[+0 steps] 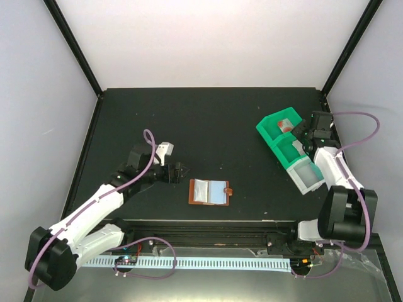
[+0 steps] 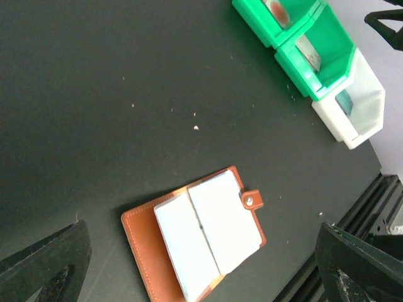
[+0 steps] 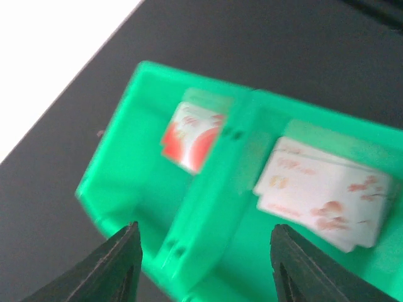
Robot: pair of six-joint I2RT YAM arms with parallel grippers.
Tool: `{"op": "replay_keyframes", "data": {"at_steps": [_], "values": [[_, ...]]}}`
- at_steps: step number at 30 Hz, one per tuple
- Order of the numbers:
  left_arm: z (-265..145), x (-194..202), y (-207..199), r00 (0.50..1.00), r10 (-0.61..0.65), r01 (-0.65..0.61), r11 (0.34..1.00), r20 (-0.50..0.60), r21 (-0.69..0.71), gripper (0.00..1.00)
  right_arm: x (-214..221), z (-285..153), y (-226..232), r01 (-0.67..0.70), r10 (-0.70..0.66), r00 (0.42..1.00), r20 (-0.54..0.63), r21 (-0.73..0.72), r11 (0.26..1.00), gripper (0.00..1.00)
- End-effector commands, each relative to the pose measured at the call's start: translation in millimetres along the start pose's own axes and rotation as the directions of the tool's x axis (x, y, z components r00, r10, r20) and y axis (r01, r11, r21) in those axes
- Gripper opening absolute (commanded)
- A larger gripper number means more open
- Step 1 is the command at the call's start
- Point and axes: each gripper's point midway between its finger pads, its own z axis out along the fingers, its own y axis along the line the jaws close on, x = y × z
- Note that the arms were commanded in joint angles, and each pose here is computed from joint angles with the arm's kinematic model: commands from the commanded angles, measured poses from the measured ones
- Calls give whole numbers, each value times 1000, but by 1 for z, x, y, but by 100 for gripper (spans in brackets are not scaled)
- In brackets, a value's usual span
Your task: Take the credit cards out of the card holder
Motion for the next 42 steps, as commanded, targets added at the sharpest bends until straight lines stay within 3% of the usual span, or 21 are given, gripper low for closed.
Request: {"op": "replay_keyframes", "data": {"at_steps": [1,4,7,8,17,27,42], "values": [[-16,-31,-11,996,51,-47,998,71,-48,99,18,-34,51,156,-164,986,-33,-178,972,62],[-27,-44,-10,992,69,-58,993,104,-106,99,33,-58,80,246,-265,964,-31,-284,927,72],[-36,-52,-2,991,50,-26,983,128,-183,99,55,-81,104,291,-331,943,-41,-382,877,99],[-39,-53,-2,991,44,-18,981,130,-195,99,61,-89,110,304,-348,937,-38,-404,863,100],[-65,-77,-26,977,42,-8,987,210,-159,99,102,-161,134,367,-466,885,12,-633,682,100],[-110,-79,-46,937,90,-51,991,337,-122,99,125,-216,123,375,-518,853,56,-758,534,100],[-93,-56,-35,952,10,11,998,305,-66,99,146,-209,106,326,-515,857,-5,-769,550,100]]}}
